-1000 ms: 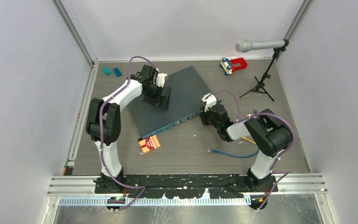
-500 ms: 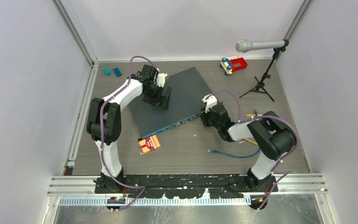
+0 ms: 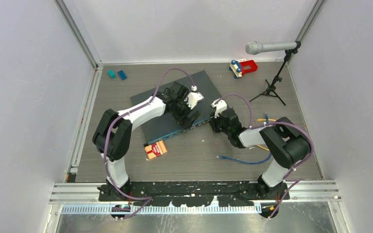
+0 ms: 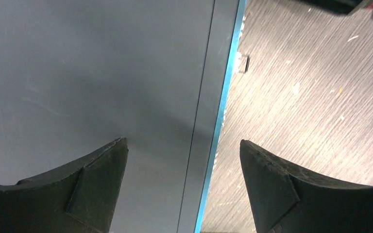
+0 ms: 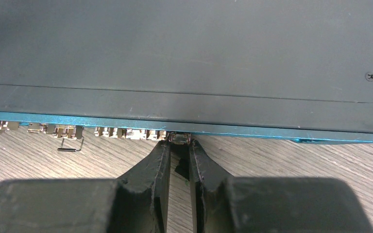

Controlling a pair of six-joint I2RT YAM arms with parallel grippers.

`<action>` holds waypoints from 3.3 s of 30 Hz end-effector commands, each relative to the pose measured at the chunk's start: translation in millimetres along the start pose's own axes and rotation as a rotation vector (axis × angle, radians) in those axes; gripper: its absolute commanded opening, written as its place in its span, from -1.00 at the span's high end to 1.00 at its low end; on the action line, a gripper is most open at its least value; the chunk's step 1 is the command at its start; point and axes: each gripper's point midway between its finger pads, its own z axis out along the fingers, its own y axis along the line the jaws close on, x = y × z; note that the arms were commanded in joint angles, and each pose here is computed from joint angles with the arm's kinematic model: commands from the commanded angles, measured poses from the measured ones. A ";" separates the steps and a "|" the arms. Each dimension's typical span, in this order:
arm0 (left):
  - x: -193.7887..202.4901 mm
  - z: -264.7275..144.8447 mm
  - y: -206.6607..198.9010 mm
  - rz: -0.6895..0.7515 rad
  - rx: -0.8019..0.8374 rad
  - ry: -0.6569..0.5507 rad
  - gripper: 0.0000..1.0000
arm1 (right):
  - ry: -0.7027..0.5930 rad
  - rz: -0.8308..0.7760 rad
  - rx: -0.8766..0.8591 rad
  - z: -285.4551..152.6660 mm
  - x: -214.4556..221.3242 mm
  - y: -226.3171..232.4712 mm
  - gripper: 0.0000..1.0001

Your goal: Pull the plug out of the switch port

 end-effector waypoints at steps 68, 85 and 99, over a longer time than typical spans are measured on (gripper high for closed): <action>-17.1 49.0 31.9 0.024 -0.275 -0.049 -0.61 | -0.129 0.025 -0.132 -11.9 -47.5 10.1 0.41; -50.2 -45.2 33.3 0.011 -0.149 -0.261 -0.88 | 0.010 0.057 -0.299 -11.0 -64.4 38.0 0.00; -43.8 -59.6 49.8 -0.031 -0.183 -0.278 -0.87 | 0.065 -0.030 -0.216 -0.8 -61.0 46.7 0.04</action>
